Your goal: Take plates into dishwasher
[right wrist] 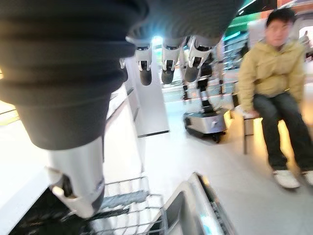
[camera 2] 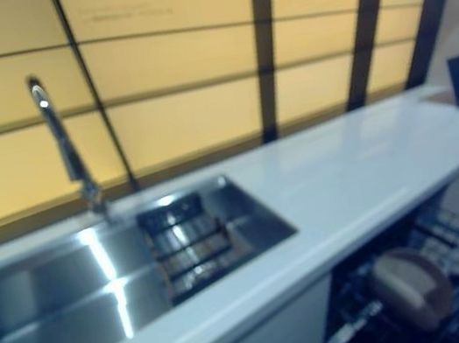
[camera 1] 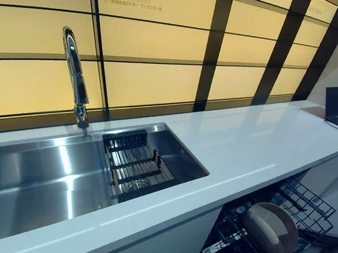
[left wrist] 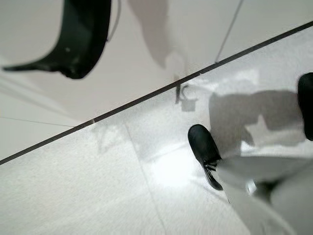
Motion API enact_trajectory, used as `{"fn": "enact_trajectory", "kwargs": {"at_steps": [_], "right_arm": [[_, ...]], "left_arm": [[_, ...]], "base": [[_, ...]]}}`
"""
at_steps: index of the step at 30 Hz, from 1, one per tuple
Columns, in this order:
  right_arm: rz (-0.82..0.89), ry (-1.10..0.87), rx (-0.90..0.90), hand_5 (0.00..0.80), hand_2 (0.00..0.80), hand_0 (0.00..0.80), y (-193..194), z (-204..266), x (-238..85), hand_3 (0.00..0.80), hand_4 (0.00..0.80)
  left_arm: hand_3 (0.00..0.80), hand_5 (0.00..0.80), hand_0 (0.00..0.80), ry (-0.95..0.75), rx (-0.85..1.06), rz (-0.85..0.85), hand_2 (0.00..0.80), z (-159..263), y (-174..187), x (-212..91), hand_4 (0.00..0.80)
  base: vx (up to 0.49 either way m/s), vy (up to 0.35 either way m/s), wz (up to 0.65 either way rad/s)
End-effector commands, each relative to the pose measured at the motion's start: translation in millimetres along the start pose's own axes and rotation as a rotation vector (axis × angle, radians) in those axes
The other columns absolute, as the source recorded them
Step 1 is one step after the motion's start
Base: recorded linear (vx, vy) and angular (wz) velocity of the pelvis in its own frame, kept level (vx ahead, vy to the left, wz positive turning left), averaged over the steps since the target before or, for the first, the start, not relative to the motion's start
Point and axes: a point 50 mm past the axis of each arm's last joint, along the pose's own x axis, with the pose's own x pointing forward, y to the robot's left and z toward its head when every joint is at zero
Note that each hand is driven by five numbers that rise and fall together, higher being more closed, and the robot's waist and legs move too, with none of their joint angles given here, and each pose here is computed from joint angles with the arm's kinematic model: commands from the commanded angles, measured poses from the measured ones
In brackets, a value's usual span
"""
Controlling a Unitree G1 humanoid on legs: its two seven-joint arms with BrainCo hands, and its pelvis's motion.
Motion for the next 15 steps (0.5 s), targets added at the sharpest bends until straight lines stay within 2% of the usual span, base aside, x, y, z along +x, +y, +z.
{"fn": "enact_trajectory", "kwargs": {"at_steps": [1, 3, 6, 9, 13, 15], "right_arm": [[-0.170, -0.007, 0.005, 0.000, 0.000, 0.000, -45.1, 2.8, -0.8, 0.000, 0.000], [-0.178, 0.023, 0.011, 0.000, 0.000, 0.000, -46.4, -4.0, 0.3, 0.000, 0.000], [-0.162, 0.059, 0.027, 0.000, 0.000, 0.000, -46.2, -18.0, 0.9, 0.000, 0.000], [-0.078, 0.079, 0.015, 0.000, 0.000, 0.000, -35.2, -31.2, 6.4, 0.000, 0.000], [-0.011, 0.116, -0.011, 0.000, 0.000, 0.000, -11.1, -50.7, 13.7, 0.000, 0.000], [0.047, 0.178, -0.026, 0.000, 0.000, 0.000, 20.9, -76.8, 18.3, 0.000, 0.000]], "left_arm": [[0.000, 0.000, 0.000, -0.014, 0.008, 0.101, 0.000, 15.9, 25.7, -1.4, 0.000], [0.000, 0.000, 0.000, -0.026, 0.044, 0.109, 0.000, 22.1, 29.3, -2.0, 0.000], [0.000, 0.000, 0.000, -0.034, 0.085, 0.135, 0.000, 27.4, 40.0, -3.7, 0.000], [0.000, 0.000, 0.000, 0.001, 0.046, 0.184, 0.000, 18.4, 53.1, -4.9, 0.000], [0.000, 0.000, 0.000, 0.038, 0.019, 0.206, 0.000, 8.6, 64.7, -6.2, 0.000], [0.000, 0.000, 0.000, 0.057, 0.025, 0.216, 0.000, 3.5, 73.3, -7.4, 0.000]], "base": [[-0.141, 0.087, -1.19], [-0.190, 0.083, -0.74], [-0.209, 0.081, -0.06], [-0.323, 0.024, -0.53], [-0.302, -0.136, -0.53], [-0.470, -0.397, -0.32]]}}
